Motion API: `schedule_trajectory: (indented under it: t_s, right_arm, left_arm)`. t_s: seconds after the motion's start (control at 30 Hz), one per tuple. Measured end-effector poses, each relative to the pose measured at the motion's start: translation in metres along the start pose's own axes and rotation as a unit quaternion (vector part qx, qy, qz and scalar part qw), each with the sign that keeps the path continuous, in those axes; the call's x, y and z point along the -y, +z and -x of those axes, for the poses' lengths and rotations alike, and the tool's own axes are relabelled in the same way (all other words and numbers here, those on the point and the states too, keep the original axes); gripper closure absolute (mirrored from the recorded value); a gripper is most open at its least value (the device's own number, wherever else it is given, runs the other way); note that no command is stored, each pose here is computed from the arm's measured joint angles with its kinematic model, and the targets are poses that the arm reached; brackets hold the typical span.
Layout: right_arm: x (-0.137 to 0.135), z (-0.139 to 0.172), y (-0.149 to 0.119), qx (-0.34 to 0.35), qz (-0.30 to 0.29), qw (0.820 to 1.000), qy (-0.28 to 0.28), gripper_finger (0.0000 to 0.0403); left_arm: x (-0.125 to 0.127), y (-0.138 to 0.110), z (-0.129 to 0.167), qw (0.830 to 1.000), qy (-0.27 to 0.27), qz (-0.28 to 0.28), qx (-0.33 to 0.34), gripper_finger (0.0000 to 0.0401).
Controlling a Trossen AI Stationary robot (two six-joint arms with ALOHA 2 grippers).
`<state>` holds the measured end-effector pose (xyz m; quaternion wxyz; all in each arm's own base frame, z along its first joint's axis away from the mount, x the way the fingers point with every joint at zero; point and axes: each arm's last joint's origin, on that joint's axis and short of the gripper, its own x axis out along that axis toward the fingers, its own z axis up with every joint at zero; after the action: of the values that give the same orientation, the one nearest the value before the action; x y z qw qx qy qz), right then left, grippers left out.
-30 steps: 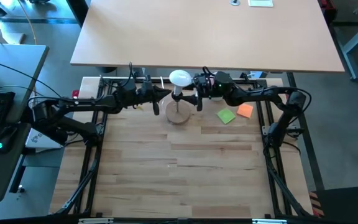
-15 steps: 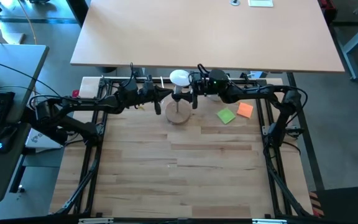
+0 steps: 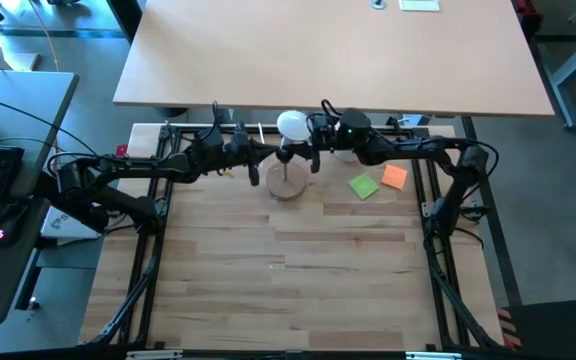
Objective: Screw lightbulb
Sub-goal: Remove the white lightbulb from the brown lamp
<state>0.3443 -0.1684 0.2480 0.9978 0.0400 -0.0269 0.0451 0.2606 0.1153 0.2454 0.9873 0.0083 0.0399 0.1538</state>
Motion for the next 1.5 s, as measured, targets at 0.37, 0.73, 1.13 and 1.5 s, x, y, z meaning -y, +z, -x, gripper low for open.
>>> schedule_trajectory:
  t_s: [0.37,0.73,1.13,1.5]
  right_arm:
    - [-0.026,0.025,0.064,0.048,0.054,0.997,0.001,0.0271]
    - [-0.111,0.086,0.114,-0.080,0.121,0.986,-0.078,0.0271]
    - [-0.170,0.112,0.044,-0.287,-0.018,0.951,-0.115,0.0271]
    - [-0.189,0.091,-0.047,-0.387,-0.121,0.906,-0.120,0.0271]
  left_arm:
    - [0.010,-0.008,-0.001,0.999,0.014,-0.003,-0.046,0.0401]
    - [0.016,-0.018,0.003,0.999,0.022,0.002,-0.050,0.0401]
    - [0.030,-0.018,0.003,0.999,0.009,-0.001,-0.045,0.0401]
    - [0.053,-0.025,0.005,0.997,-0.017,-0.004,-0.077,0.0401]
